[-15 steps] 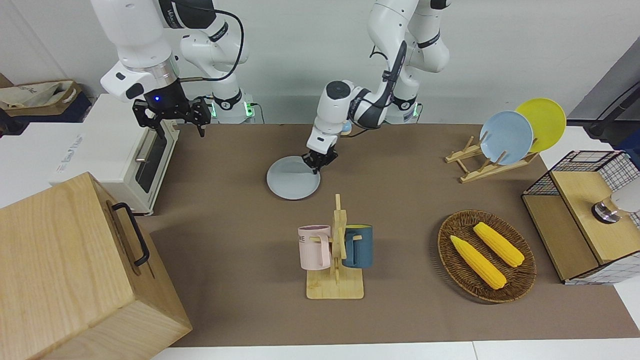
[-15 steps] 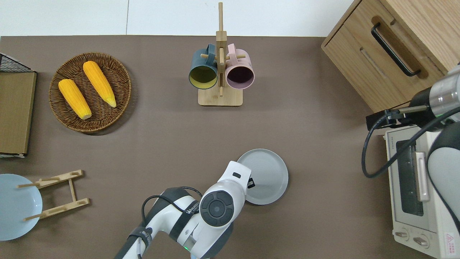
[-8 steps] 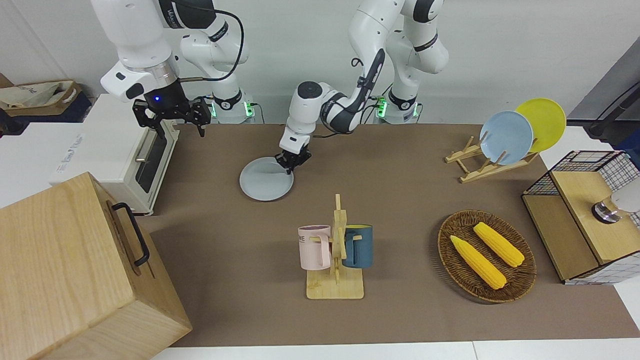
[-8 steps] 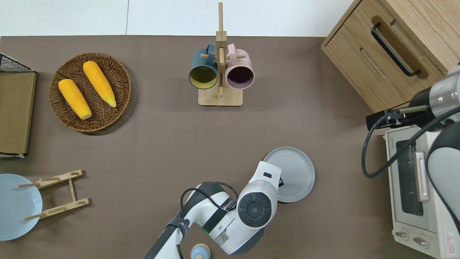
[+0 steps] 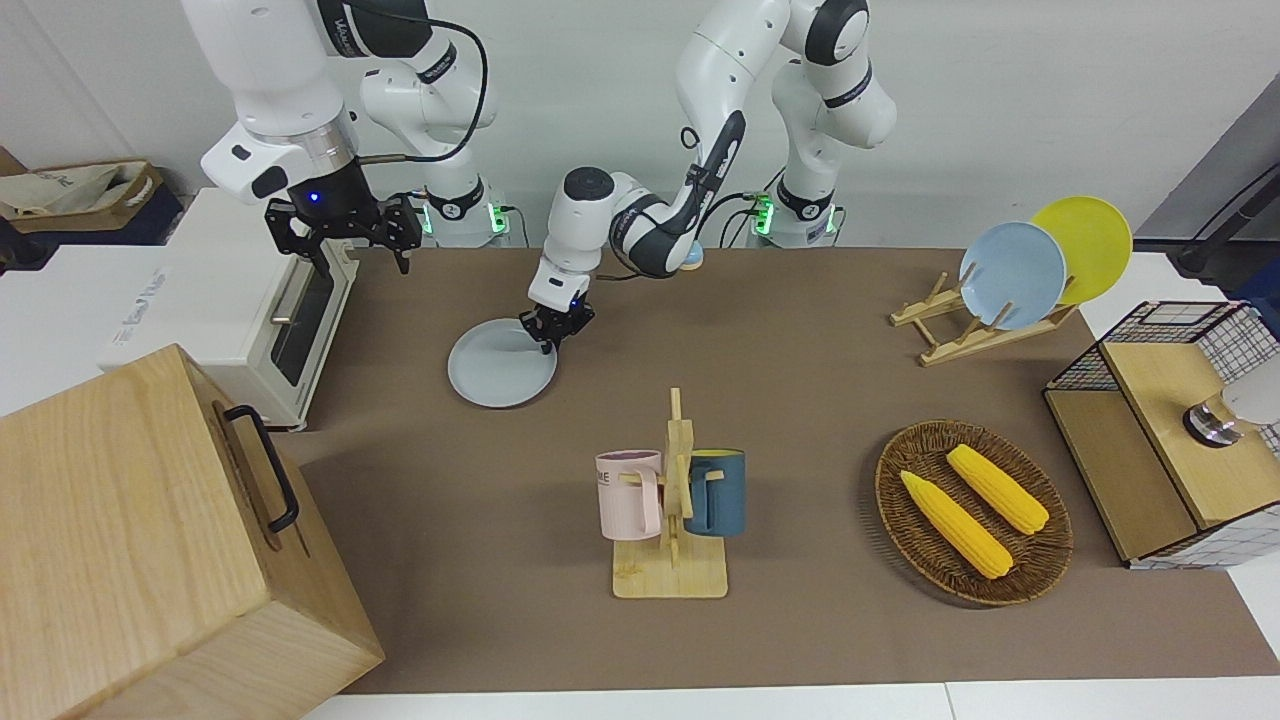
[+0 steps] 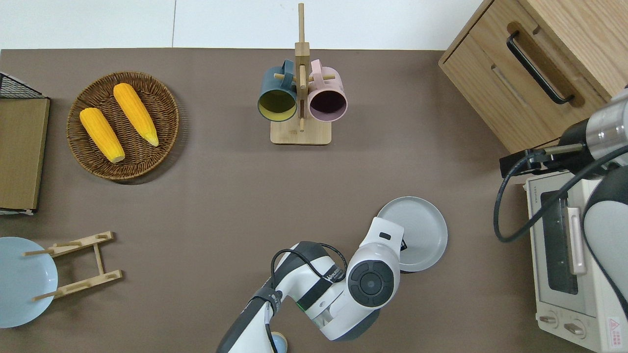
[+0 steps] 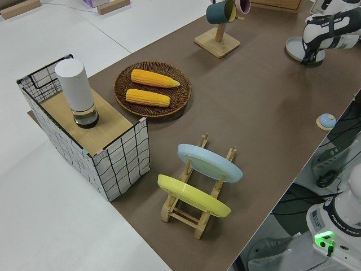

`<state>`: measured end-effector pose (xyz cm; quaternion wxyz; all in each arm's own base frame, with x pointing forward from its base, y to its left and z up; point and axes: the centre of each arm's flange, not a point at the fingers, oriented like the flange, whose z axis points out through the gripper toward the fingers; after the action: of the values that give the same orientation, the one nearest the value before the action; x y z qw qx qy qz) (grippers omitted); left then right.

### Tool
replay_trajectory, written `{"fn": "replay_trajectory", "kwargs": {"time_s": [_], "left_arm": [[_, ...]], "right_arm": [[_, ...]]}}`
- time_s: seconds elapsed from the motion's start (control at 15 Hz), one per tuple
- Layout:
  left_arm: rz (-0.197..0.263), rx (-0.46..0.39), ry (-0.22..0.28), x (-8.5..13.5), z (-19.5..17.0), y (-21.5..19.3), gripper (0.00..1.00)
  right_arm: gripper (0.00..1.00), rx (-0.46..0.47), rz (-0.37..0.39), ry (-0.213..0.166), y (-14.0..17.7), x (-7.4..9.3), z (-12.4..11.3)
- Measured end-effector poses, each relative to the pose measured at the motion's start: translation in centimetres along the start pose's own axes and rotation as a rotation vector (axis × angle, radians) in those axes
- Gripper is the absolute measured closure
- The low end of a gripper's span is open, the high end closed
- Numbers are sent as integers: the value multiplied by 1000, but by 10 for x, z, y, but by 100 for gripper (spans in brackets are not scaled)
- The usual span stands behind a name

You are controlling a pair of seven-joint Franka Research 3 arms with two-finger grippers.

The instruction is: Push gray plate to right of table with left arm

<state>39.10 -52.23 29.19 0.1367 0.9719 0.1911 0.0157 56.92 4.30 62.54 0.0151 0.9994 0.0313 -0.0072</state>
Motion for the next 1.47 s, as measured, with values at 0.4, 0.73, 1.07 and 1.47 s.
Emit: {"fn": "replay_trajectory", "kwargs": {"time_s": [0.4,0.73,1.07,1.47], "left_arm": [[-4,-3,-1,0,1,4,19],[-7,14,-4,3,3,2,1],[8,72,-5,17,-22,-1,1],[78,157,-16,74,-91,-27,1]], "right_arm": [[1,0,0,0,0,0,0],[1,0,0,0,0,0,0],[1,0,0,0,0,0,0],[1,0,0,0,0,0,0]]}}
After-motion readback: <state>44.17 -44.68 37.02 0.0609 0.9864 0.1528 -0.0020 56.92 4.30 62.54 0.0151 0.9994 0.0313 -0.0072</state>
